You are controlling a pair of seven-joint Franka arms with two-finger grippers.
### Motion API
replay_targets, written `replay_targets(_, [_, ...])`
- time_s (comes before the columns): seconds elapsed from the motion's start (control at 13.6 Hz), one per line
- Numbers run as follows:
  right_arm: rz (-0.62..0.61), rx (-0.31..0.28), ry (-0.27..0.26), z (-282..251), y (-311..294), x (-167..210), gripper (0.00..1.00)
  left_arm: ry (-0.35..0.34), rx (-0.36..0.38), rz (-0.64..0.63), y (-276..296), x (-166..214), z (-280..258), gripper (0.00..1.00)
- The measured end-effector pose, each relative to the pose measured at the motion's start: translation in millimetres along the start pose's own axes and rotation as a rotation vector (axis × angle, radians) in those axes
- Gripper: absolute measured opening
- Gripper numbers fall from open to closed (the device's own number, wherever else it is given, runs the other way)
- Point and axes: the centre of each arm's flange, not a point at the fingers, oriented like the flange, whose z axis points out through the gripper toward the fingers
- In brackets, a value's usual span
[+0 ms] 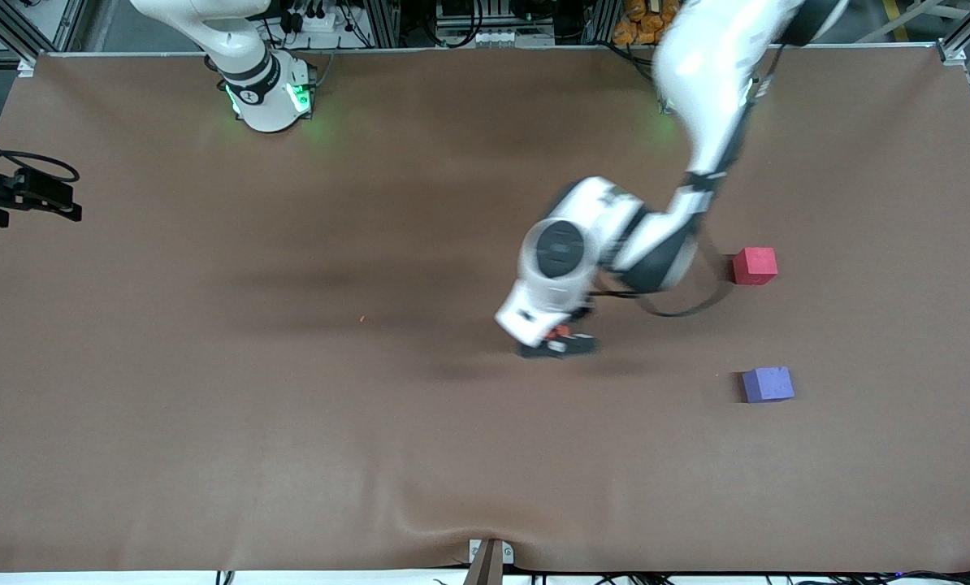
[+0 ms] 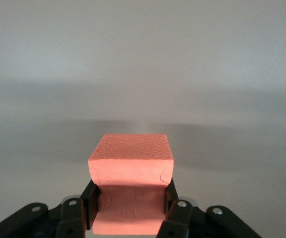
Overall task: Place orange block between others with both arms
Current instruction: 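Carry the orange cube with the left gripper between the pink and purple cubes, then open the left gripper and raise it away from the cubes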
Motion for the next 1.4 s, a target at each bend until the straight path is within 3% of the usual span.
replay_targets(0.22, [-0.001, -0.001, 0.012, -1, 0, 1, 1.00, -0.042, 0.022, 0.058, -156, 39, -29, 0.49])
replay_targets(0.37, [-0.003, 0.007, 0.031, -3, -1, 3, 1.00, -0.078, 0.015, 0.088, -254, 50, -4, 0.49])
replay_targets(0.51, [-0.005, 0.023, 0.038, -3, -3, 4, 1.00, -0.078, 0.000, 0.089, -313, 44, 27, 0.49])
replay_targets(0.95, [-0.001, 0.037, 0.041, -3, -2, 4, 1.00, -0.025, -0.024, 0.103, -373, 5, 102, 0.49])
replay_targets(1.4, [0.020, 0.036, 0.036, -3, 10, 2, 1.00, -0.017, -0.035, 0.092, -391, -15, 145, 0.49])
